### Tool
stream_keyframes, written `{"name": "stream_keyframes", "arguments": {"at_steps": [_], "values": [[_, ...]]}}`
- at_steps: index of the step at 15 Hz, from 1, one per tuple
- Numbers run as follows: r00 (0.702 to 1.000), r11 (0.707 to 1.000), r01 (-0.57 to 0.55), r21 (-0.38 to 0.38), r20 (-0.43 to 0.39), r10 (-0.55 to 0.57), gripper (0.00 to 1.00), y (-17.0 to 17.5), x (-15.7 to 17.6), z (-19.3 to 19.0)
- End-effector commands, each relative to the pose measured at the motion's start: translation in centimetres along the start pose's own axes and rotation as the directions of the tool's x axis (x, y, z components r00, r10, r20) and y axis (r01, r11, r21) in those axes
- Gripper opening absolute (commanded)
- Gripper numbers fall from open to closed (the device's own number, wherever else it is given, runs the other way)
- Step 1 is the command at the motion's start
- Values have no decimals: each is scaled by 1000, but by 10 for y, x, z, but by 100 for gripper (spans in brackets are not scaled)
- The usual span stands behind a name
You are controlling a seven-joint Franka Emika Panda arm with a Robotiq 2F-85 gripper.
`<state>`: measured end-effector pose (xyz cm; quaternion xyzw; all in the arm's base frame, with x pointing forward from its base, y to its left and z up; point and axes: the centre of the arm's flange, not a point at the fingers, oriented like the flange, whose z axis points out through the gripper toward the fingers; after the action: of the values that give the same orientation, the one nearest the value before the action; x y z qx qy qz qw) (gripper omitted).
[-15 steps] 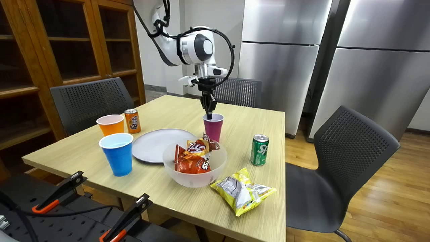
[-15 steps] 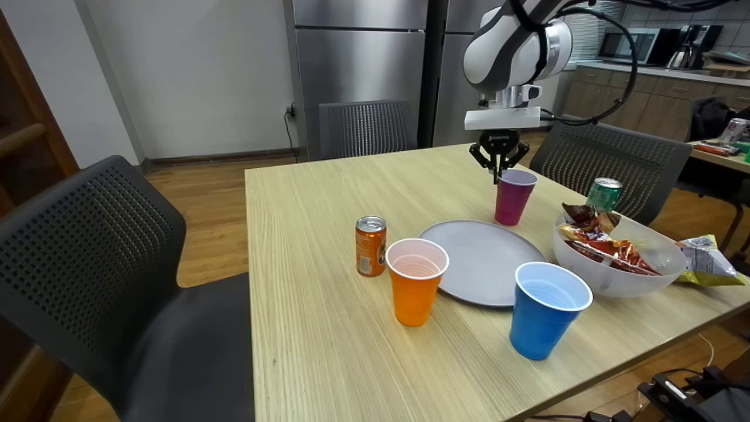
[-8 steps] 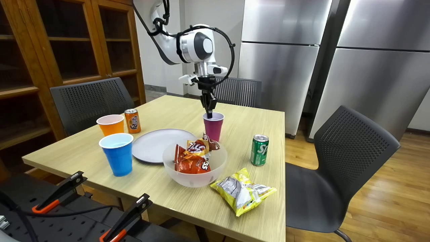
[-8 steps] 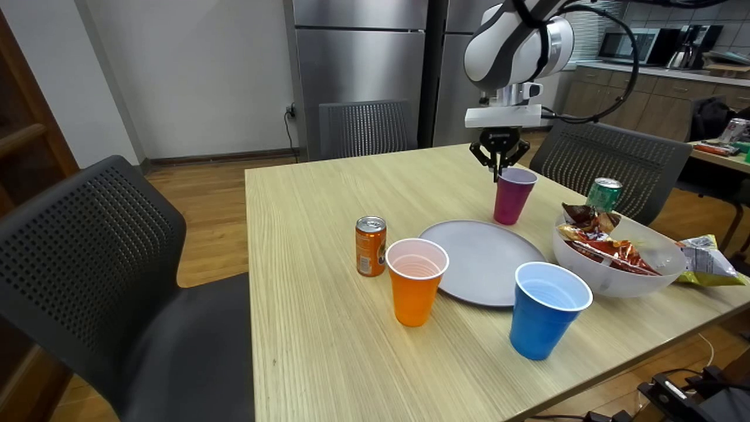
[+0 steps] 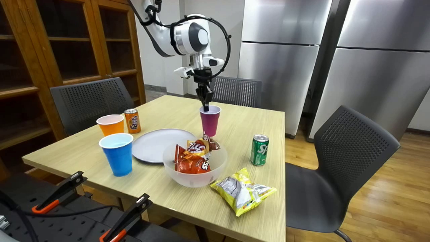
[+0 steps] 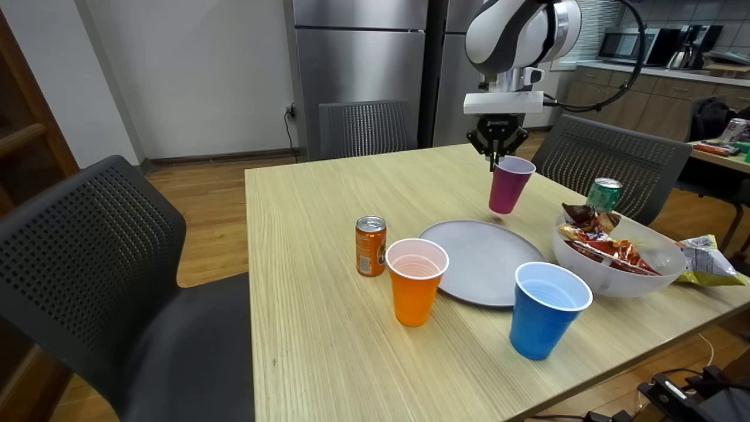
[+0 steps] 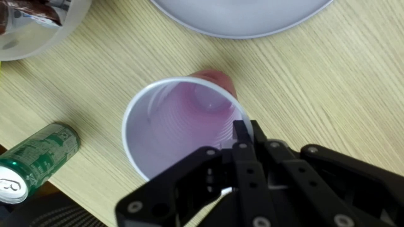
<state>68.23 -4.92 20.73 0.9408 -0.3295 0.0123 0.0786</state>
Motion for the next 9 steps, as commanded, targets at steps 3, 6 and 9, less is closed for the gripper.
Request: {"name": "stream_keyframes", "arguments": {"at_steps": [3, 6, 9], "values": [[999, 998, 52, 28, -17, -51, 1, -6, -44, -24], [996, 995, 91, 37, -24, -90, 1, -19, -66, -30], [991, 991, 133, 30, -20, -133, 1, -34, -86, -32]]}}
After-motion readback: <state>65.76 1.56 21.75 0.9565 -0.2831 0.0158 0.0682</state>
